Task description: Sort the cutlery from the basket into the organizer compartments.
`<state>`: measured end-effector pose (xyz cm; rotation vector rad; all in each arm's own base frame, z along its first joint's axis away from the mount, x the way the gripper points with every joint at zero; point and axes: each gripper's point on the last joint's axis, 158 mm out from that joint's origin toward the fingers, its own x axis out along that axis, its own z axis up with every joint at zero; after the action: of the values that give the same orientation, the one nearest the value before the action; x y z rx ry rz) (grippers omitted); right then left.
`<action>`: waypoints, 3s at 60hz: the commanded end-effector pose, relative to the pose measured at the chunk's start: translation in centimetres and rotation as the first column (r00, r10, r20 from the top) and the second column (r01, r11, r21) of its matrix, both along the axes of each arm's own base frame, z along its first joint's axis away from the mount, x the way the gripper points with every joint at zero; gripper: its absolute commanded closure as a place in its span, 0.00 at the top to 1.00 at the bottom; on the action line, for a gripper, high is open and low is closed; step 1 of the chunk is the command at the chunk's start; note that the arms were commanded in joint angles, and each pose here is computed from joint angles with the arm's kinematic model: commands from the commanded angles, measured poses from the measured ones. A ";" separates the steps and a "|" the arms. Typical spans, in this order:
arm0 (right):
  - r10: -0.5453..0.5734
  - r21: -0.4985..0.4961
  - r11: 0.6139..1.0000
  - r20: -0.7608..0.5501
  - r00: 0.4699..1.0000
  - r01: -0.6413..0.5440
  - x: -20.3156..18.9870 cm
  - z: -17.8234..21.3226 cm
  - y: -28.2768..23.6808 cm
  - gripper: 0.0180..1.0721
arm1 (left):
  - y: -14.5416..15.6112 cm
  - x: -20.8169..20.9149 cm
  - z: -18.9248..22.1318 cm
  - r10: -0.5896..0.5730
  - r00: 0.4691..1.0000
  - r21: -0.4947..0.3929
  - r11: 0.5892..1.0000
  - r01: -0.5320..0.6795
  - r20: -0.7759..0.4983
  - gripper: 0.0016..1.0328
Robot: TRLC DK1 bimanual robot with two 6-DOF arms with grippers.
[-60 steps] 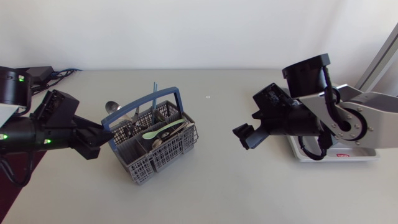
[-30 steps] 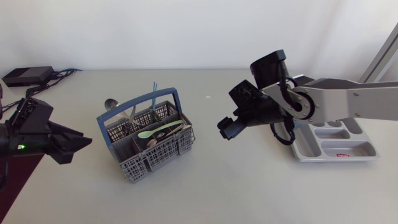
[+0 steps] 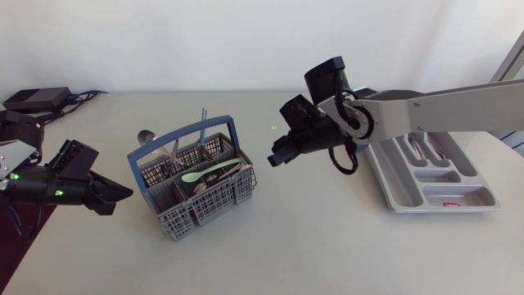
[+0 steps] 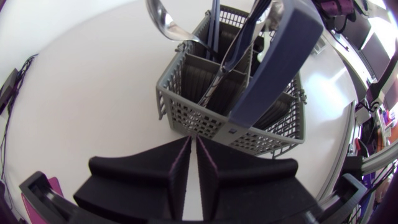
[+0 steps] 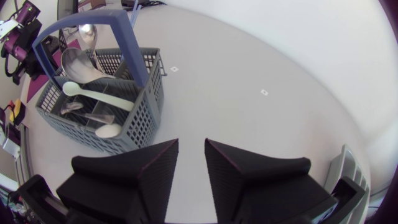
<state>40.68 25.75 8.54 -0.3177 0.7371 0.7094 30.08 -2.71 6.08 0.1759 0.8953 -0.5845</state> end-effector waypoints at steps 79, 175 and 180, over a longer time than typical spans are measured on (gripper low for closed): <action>0.110 0.059 0.993 -0.221 0.969 -0.099 -8.5 -2.7 -1.3 0.11 | -12.0 7.7 -2.3 -0.212 0.977 -0.045 0.976 0.211 -0.027 0.03; 0.318 -0.227 0.929 0.094 0.943 -0.291 -9.3 1.3 3.1 0.61 | -15.9 -2.7 8.4 -0.428 0.867 0.056 0.902 0.428 0.256 0.37; 0.317 -0.238 0.927 0.087 0.944 -0.290 -8.8 0.8 3.3 0.61 | -15.9 -2.8 8.3 -0.430 0.866 0.056 0.901 0.431 0.255 0.37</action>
<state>31.08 28.41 9.55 -0.6615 0.6668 0.8966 27.62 -18.56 15.43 0.4352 0.5697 -0.9423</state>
